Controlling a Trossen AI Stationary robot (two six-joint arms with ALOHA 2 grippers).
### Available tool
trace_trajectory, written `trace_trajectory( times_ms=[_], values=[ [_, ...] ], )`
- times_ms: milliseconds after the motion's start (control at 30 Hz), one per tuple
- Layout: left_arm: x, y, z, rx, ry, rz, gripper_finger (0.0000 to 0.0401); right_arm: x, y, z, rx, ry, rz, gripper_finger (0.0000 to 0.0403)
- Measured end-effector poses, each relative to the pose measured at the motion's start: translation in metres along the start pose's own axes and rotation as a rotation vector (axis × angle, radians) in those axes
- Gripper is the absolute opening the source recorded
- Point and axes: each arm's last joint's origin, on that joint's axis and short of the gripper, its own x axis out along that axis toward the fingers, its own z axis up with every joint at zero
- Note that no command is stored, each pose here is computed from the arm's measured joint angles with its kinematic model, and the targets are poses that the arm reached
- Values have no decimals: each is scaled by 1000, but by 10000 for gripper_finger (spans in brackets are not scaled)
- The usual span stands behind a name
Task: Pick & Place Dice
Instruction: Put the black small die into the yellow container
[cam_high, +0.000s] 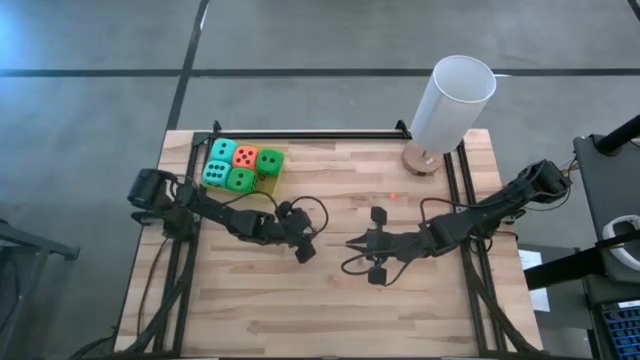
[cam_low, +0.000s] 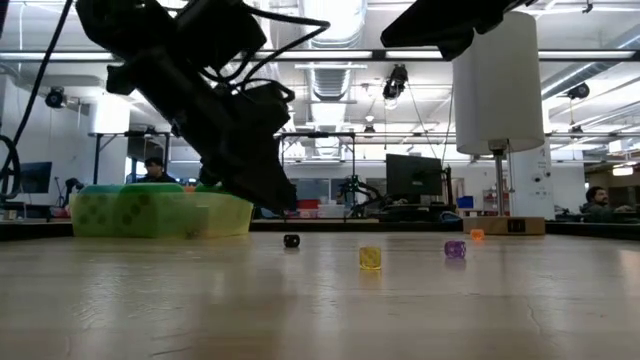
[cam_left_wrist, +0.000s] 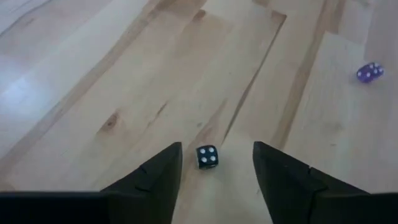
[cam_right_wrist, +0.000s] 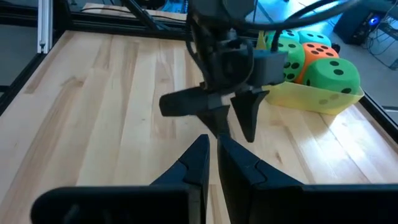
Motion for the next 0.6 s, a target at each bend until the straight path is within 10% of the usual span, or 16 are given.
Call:
trace_trajectory(
  times_ms=[600],
  values=[
    [30,2,-14,123,-37,91,222,0,0,0,1,-1,-3,28]
  ],
)
